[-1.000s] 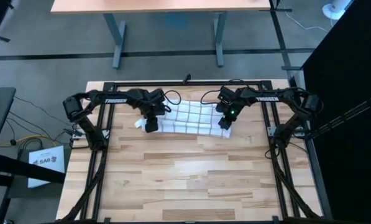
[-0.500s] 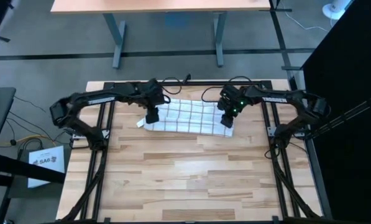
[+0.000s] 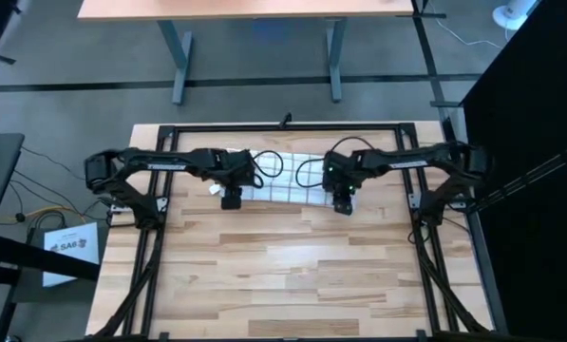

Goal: Roll towel
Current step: Roll the white squared towel

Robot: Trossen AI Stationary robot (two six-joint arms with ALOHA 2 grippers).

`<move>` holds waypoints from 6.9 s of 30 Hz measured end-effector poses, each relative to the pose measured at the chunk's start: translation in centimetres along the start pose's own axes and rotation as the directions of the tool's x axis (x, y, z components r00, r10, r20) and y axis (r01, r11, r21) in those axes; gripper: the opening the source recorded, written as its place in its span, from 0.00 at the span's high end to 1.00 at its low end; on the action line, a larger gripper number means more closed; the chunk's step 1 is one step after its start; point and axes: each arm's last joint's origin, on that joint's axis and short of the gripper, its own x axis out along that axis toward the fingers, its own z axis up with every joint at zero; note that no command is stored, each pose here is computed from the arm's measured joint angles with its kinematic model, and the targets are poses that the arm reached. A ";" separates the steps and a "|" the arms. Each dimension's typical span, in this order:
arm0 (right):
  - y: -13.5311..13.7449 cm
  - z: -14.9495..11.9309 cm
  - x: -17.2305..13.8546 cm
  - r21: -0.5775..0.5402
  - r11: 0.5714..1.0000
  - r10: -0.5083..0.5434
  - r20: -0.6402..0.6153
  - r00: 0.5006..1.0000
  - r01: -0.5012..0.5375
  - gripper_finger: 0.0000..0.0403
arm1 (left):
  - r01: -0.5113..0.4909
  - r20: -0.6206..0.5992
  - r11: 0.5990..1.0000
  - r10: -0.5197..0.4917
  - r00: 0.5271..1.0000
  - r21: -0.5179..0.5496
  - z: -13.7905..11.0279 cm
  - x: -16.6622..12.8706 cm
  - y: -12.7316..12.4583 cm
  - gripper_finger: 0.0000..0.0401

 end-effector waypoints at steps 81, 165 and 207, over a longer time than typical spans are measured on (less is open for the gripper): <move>12.6 -0.9 3.1 -0.182 0.978 -0.133 -0.163 0.978 0.102 0.63 | -0.200 0.095 0.968 0.187 0.978 0.149 1.3 -0.4 -18.1 0.66; 15.7 -0.2 -2.4 0.222 0.975 0.046 -0.129 0.991 -0.017 0.98 | 0.338 0.049 0.909 -0.336 0.941 -0.244 0.3 -4.8 -9.5 1.00; 2.1 -4.2 1.5 0.390 0.909 0.201 -0.110 0.973 -0.143 0.86 | 0.338 -0.041 0.929 -0.348 0.937 -0.152 0.6 3.0 -2.9 0.97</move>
